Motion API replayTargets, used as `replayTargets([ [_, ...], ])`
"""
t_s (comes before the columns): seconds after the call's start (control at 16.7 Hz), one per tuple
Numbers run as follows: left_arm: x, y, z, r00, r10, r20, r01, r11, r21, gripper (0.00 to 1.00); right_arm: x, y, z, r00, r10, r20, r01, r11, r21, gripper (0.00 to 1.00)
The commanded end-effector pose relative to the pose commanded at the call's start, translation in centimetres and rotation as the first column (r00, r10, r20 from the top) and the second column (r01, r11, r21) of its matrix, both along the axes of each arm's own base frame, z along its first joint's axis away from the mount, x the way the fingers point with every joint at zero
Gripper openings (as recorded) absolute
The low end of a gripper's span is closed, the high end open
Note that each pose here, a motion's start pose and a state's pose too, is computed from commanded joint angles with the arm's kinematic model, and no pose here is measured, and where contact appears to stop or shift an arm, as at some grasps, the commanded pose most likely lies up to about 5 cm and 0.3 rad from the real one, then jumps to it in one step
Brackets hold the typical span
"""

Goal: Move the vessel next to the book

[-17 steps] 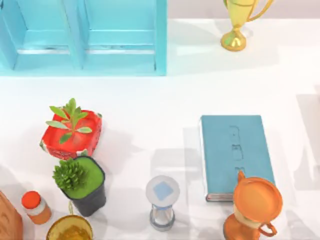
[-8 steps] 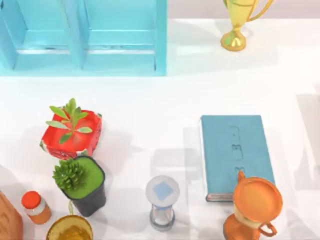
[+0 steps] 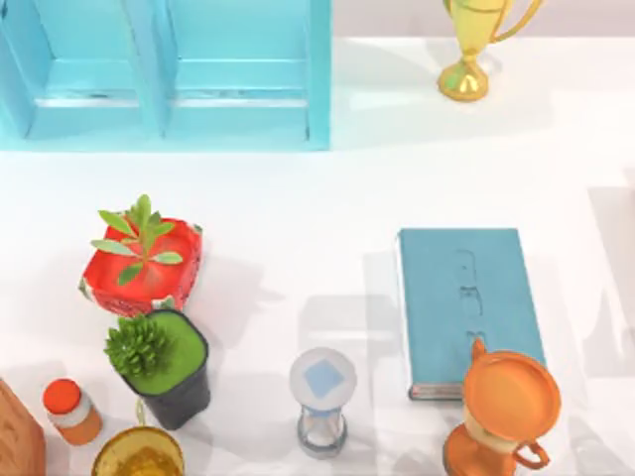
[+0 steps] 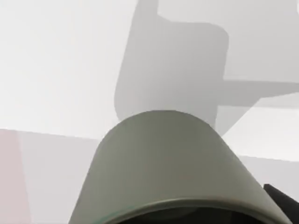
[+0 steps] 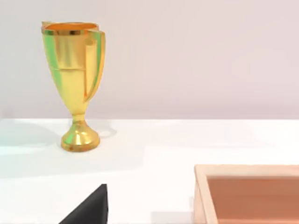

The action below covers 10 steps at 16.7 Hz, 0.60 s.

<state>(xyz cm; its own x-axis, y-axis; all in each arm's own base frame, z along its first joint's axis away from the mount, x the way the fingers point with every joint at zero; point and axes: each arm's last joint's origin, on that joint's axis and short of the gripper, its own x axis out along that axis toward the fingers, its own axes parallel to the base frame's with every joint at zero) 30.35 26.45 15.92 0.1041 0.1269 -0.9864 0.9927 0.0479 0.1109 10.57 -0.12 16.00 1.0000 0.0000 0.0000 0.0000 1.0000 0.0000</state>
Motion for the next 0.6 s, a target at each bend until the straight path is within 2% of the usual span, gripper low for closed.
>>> replayTargets([
  [0.12,-0.6,1.3,1.7,0.999,0.031,0.035,-0.033,0.998,0.046,0.0,0.0,0.0,0.0,1.0,0.0,0.0,0.0,1.0,0.0,1.0],
  [0.24,-0.7,1.2,3.2,0.998,0.039,0.048,-0.042,0.997,0.057,0.0,0.0,0.0,0.0,1.0,0.0,0.0,0.0,1.0,0.0,1.0],
  [0.36,-0.2,-0.1,3.9,0.999,0.02,0.025,-0.02,1.0,0.022,0.0,0.0,0.0,0.0,1.0,0.0,0.0,0.0,1.0,0.0,1.0],
  [0.6,1.1,-3.7,3.3,0.995,-0.062,-0.08,0.054,0.993,-0.103,0.0,0.0,0.0,0.0,1.0,0.0,0.0,0.0,1.0,0.0,1.0],
])
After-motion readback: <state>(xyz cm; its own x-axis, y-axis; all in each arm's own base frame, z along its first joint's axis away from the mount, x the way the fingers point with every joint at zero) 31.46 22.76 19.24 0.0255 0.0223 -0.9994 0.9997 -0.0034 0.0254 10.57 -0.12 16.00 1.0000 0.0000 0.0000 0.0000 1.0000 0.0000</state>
